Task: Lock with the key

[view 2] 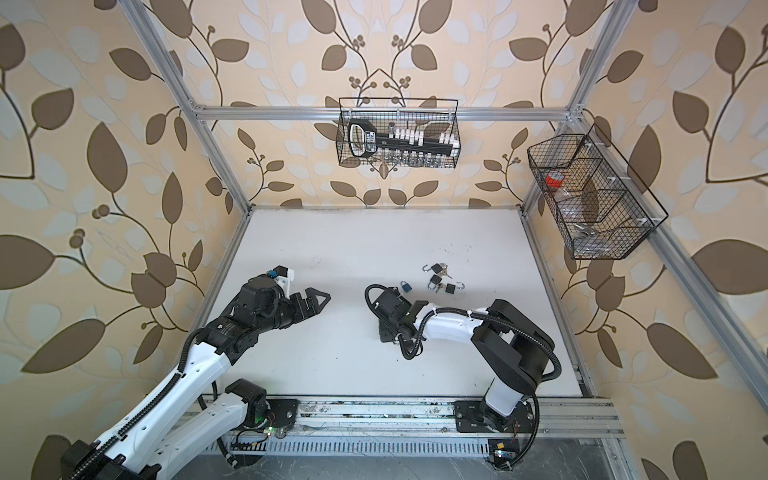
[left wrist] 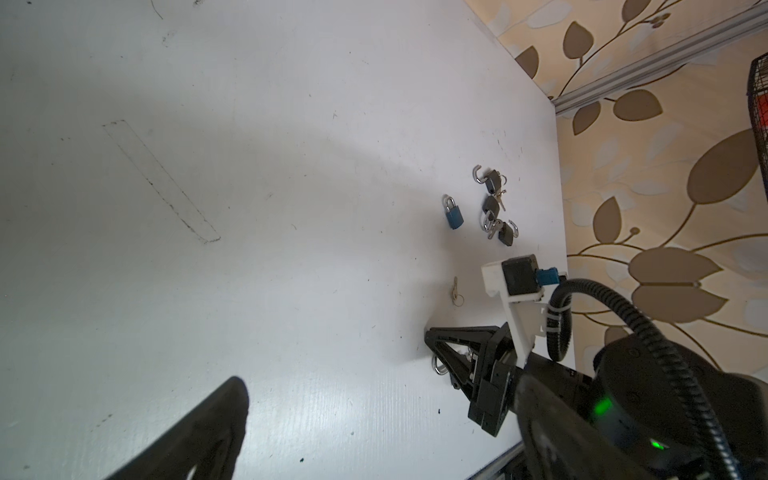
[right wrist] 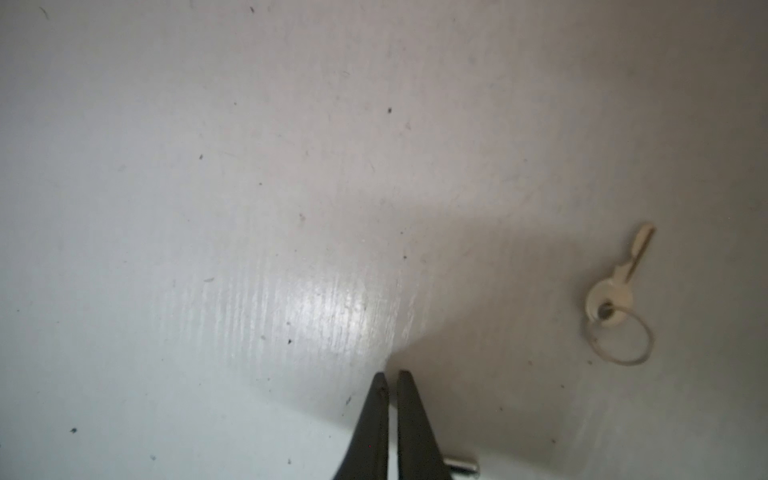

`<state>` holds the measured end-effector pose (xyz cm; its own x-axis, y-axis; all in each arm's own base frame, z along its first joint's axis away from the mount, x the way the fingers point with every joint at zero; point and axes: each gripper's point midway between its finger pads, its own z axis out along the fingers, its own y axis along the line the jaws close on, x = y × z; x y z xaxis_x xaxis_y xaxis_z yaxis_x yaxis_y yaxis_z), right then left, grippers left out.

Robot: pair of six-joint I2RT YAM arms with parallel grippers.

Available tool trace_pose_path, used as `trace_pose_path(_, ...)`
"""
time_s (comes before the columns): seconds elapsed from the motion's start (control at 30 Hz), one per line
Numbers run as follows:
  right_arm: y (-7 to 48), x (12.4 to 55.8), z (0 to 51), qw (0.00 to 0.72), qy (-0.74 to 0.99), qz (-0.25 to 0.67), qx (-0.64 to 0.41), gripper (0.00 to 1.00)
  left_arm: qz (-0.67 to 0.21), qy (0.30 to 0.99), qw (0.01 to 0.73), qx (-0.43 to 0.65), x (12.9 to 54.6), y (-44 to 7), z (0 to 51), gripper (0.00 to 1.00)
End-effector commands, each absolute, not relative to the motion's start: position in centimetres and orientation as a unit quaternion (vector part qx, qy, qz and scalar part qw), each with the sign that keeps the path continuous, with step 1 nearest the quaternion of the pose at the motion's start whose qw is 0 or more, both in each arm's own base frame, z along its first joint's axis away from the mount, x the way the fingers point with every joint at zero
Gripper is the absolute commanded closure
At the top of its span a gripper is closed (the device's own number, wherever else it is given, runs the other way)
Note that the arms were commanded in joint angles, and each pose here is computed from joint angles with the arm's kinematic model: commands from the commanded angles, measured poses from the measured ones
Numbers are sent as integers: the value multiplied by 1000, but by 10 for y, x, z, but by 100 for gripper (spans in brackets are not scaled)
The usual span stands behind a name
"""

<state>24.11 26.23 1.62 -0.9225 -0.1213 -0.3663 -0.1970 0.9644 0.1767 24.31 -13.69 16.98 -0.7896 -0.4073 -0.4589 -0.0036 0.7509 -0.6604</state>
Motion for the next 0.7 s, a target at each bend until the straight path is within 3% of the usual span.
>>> trace_pose_path(0.0, 264, 214, 10, 141, 971, 105, -163, 82, -357, 877, 311, -75, 240, -146, 189, 1)
trace_pose_path(0.1, 278, 209, 43, 175, 951, 154, -205, 70, -371, 875, 307, -57, 238, -153, 191, 1)
trace_pose_path(0.23, 251, 214, 51, 190, 953, 152, -180, 57, -380, 869, 316, -27, 229, -164, 197, 1)
trace_pose_path(0.4, 217, 217, 39, 170, 962, 156, -146, 48, -379, 867, 322, 32, 206, -190, 193, 1)
trace_pose_path(0.67, 227, 220, 34, 156, 957, 181, -166, 34, -392, 867, 304, 59, 196, -215, 180, 1)
